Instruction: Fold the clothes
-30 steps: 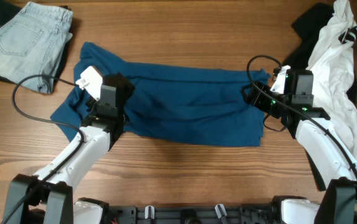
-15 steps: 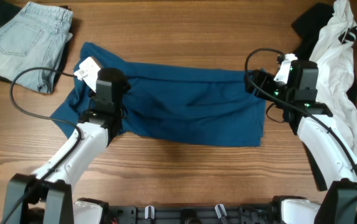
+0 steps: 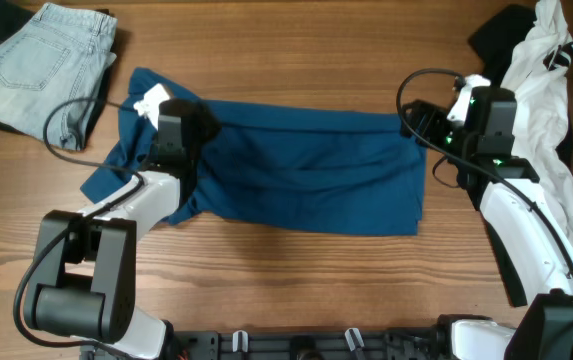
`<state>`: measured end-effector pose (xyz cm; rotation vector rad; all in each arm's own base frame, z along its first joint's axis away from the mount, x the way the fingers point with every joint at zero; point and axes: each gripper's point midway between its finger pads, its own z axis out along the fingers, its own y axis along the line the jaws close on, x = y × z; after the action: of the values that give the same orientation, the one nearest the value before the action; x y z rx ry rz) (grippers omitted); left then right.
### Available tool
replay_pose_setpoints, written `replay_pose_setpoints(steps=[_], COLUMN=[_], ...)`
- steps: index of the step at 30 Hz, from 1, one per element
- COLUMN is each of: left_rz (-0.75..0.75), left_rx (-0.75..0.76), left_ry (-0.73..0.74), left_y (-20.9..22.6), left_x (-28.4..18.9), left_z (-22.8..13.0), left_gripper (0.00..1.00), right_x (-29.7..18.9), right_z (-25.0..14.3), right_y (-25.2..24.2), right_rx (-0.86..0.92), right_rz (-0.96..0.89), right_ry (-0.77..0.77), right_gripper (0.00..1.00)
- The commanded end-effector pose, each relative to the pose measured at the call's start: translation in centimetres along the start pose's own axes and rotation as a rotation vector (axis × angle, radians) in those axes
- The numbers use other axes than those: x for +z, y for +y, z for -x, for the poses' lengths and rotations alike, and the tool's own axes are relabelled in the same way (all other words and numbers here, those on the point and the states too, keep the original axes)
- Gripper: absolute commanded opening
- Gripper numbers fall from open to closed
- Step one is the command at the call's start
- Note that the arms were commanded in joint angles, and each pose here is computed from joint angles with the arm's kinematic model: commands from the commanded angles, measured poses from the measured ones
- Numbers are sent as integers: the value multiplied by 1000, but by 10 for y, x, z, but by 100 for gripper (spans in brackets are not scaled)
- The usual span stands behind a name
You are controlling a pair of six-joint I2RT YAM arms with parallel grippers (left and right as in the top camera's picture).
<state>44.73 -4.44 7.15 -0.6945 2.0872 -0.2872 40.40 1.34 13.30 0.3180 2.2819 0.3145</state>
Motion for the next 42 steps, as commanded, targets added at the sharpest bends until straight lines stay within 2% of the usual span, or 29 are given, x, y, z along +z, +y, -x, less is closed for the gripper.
replay_pose_setpoints(steps=[1, 7, 12, 22, 27, 36, 42], left_rz=[-68, -67, -36, 65, 84, 81, 75], left_rx=[103, 144, 147, 154, 148, 145, 144], left_ry=[-74, -91, -62, 46, 54, 46, 42], left_y=[-24, -30, -23, 11, 20, 19, 17], left_x=[1, 10, 33, 67, 69, 70, 70], left_z=[29, 39, 32, 0, 0, 4, 6], left_gripper=[81, 85, 86, 84, 86, 85, 85], right_x=[5, 36, 59, 64, 67, 95, 104], right_z=[31, 11, -11, -4, -9, -56, -60], right_y=[-4, -15, -26, -25, -27, -40, -39], right_rx=[-76, -56, -49, -81, -81, 25, 48], right_rz=[-48, -65, -85, -77, -80, -91, -69], right_ry=[-117, -52, 14, -16, -2, 137, 138], right_gripper=[100, 100, 100, 100, 100, 100, 100])
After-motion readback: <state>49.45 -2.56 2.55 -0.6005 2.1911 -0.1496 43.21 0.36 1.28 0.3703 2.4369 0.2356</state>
